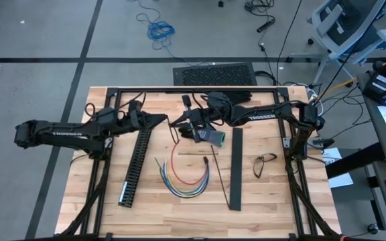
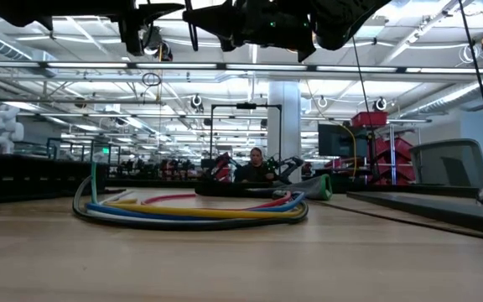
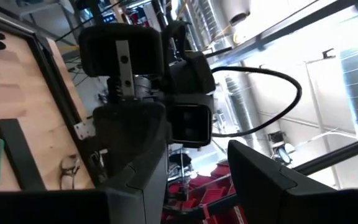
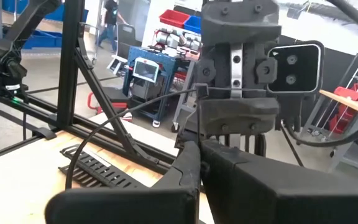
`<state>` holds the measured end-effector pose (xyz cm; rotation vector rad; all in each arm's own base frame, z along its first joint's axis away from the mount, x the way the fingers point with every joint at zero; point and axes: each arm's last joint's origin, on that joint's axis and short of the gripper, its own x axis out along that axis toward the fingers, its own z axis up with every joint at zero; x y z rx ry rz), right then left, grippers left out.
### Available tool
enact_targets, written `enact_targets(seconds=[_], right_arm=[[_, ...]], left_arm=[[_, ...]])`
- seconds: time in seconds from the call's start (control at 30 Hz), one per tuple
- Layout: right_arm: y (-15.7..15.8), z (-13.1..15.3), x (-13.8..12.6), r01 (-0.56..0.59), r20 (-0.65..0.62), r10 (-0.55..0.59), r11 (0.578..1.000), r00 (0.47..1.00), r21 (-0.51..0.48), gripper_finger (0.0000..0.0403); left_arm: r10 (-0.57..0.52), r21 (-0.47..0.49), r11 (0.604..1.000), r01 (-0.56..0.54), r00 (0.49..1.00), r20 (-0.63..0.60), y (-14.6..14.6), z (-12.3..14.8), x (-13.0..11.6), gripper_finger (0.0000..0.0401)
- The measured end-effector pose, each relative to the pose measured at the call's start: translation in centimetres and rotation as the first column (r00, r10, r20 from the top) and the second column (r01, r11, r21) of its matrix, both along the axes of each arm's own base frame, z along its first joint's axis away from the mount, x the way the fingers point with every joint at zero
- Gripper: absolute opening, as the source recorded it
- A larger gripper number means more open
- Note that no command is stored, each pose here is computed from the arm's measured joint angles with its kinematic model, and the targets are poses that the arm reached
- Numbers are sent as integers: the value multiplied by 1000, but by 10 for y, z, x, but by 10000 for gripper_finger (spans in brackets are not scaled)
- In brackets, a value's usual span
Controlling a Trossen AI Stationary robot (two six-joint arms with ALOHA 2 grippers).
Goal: Ziptie cables
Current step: Prepare the black zip tie
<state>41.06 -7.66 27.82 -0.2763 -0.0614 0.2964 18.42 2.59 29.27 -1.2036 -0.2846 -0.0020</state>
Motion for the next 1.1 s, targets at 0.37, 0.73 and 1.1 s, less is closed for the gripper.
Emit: enact_targets(seconds=[0.37, 0.73, 1.1], right_arm=[[0, 0, 0, 0, -5, 0, 1000, 1000, 1, 0], [0, -1, 0, 0, -10, 0, 1000, 1000, 9, 0], [0, 0, 0, 0, -8, 0, 1000, 1000, 9, 0]], left_arm=[[-11, -20, 1000, 11, 1000, -20, 1, -4, 6, 165], [-17, -14, 1000, 18, 998, 64, 1, 0, 12, 165], [-47, 23, 999, 46, 997, 53, 0, 0, 12, 165]])
